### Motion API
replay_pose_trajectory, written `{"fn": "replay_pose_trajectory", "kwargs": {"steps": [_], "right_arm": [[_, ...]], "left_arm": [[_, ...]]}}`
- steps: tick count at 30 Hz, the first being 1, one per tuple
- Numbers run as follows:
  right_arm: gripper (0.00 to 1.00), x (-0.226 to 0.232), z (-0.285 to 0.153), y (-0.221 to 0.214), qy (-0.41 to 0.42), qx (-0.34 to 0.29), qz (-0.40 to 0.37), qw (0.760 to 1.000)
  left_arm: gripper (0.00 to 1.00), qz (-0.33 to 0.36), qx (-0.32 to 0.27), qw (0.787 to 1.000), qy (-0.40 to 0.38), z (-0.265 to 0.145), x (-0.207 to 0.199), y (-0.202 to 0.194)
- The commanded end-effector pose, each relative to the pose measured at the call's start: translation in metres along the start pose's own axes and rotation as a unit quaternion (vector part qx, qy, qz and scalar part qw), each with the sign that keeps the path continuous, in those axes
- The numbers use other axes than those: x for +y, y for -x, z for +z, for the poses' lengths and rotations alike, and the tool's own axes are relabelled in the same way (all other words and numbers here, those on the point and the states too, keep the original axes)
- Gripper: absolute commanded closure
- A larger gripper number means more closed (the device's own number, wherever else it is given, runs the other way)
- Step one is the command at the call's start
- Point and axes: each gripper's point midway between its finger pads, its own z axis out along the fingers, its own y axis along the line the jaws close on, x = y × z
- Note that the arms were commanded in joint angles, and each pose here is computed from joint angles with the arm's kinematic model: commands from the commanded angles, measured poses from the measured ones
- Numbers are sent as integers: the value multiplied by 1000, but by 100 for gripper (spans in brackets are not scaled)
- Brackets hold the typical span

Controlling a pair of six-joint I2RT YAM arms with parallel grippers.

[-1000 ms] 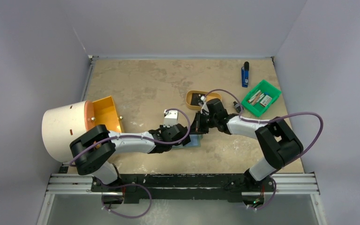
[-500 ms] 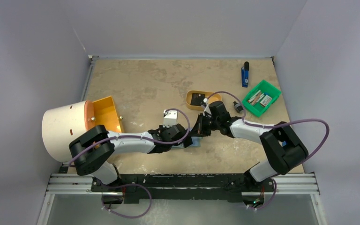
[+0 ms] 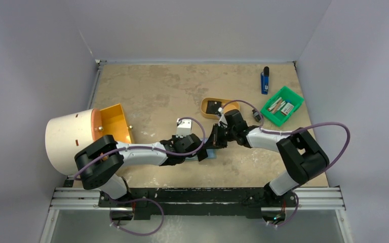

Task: Put the credit cards into the card holder
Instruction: Insert the credit card into the card holder.

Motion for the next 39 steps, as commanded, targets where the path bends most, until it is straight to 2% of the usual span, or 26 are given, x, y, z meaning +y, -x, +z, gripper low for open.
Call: {"fn": "replay_pose_trajectory", "kwargs": {"steps": [1,18,29,39], "right_arm": [[100,16,2,8,26,1,-23,999],[100,8,18,17,37,-29,13,999],[100,2,27,17,39,-32,26,998],[100,-5,33,13,36,-31,43,998]], "left_arm": [[93,-13,-3,1000,-2,-4,1,4],[94,-19,-8,1000,-2,-11,5,9],[94,-15,-16,1000,18,-19,23,11],[100,-4,1,998,58,-9,40,-11]]}}
